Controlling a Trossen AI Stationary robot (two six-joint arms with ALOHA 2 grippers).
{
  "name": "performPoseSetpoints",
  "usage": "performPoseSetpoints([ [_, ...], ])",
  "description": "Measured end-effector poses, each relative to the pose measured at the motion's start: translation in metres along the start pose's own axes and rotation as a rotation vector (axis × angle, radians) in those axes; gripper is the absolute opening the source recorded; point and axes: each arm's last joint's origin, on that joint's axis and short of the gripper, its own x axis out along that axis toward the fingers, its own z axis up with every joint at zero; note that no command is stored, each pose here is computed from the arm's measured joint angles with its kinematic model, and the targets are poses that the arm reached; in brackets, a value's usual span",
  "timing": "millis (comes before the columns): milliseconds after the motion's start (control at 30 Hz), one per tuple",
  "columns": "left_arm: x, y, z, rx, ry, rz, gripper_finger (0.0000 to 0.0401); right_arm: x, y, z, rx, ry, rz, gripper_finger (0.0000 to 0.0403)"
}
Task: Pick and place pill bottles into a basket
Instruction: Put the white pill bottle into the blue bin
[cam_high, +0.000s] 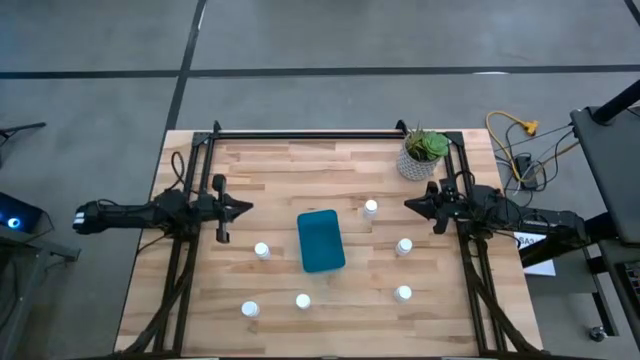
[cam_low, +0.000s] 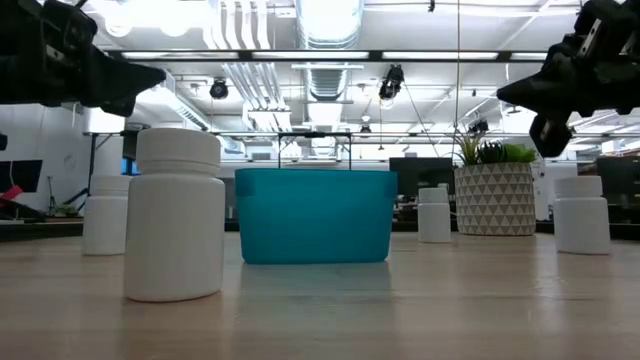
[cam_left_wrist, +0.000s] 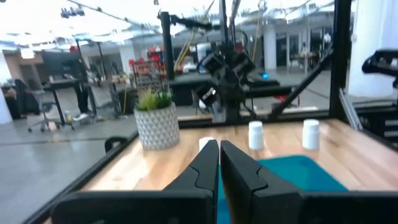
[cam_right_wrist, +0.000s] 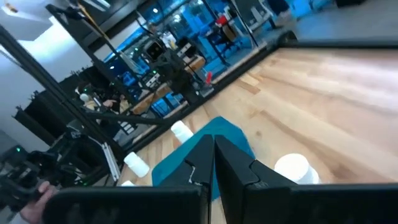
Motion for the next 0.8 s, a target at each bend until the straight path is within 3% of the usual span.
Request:
performPoseSetpoints([
  [300, 0.0, 0.001, 0.008, -0.013, -0.082, 0.01, 0.0, 0.0, 0.002, 0.007, -0.132, -0.112, -0.048, 0.0009],
  [467, -0.001, 0.002, 0.013, -0.143, -0.132, 0.013, 0.0, -0.001, 0.002, 0.013, -0.176, -0.217, -0.118, 0.0009],
  [800, 0.0, 0.001, 0.013, -0.147, -0.129, 0.009, 0.0, -0.004, 0.009, 0.024, -0.249, -0.337, -0.08, 0.0009],
])
